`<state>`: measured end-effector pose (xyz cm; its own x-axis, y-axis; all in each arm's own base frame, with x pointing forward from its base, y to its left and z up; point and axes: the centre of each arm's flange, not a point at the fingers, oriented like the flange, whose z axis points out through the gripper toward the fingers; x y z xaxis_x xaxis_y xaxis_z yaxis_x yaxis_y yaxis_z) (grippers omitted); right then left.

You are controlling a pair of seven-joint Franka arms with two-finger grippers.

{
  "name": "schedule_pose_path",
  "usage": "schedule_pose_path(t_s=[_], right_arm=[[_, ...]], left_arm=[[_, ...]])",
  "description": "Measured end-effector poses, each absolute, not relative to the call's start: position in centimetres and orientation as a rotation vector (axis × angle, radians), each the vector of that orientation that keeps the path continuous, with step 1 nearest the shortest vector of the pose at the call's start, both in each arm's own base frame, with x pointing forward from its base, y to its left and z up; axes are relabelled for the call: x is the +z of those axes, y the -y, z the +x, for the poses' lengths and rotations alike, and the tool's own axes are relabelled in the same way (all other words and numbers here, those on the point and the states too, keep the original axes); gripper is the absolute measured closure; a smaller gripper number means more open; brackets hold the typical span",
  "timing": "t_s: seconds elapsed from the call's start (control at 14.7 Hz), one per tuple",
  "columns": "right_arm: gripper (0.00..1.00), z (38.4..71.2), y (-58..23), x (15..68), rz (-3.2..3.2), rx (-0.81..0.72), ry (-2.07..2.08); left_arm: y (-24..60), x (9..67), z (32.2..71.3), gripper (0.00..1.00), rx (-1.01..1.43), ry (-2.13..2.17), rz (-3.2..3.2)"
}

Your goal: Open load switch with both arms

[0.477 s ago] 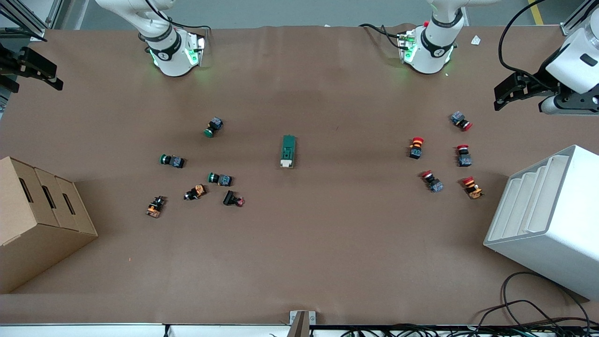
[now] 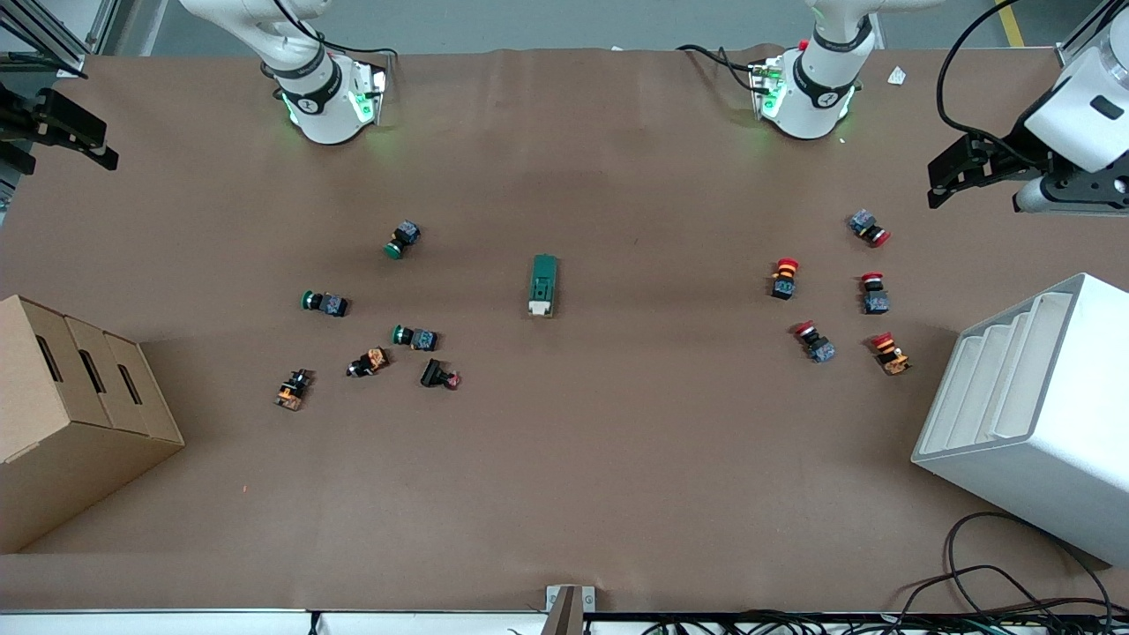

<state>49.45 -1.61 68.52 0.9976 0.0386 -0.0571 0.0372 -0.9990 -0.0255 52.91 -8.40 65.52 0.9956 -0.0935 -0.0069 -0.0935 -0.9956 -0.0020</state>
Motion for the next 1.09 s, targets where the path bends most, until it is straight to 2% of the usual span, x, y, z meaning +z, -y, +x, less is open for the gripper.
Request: schedule_pose_path(t_s=[0.27,0.48,0.75,1.09], right_arm=[[0.00,49.4,1.6,68.5,-3.115,0.091,0.058],[0.00,49.4,1.6,68.5,-3.115,0.091,0.058],[0.00,49.8,1.7,68.2,-3.116,0.089,0.057],[0.00,52.6,2.2,65.6,-3.118,0.073,0.043]], left_arm=[[15.1,63.6,53.2,0.00,0.051,-0.226,-3.167],[22.7,61.5,51.8,0.00,0.099,-0.114,-3.173],[32.4,57.2,48.1,0.00,0.093,0.070,-3.171],[41.7,50.9,40.9,0.00,0.026,0.192,-3.126]])
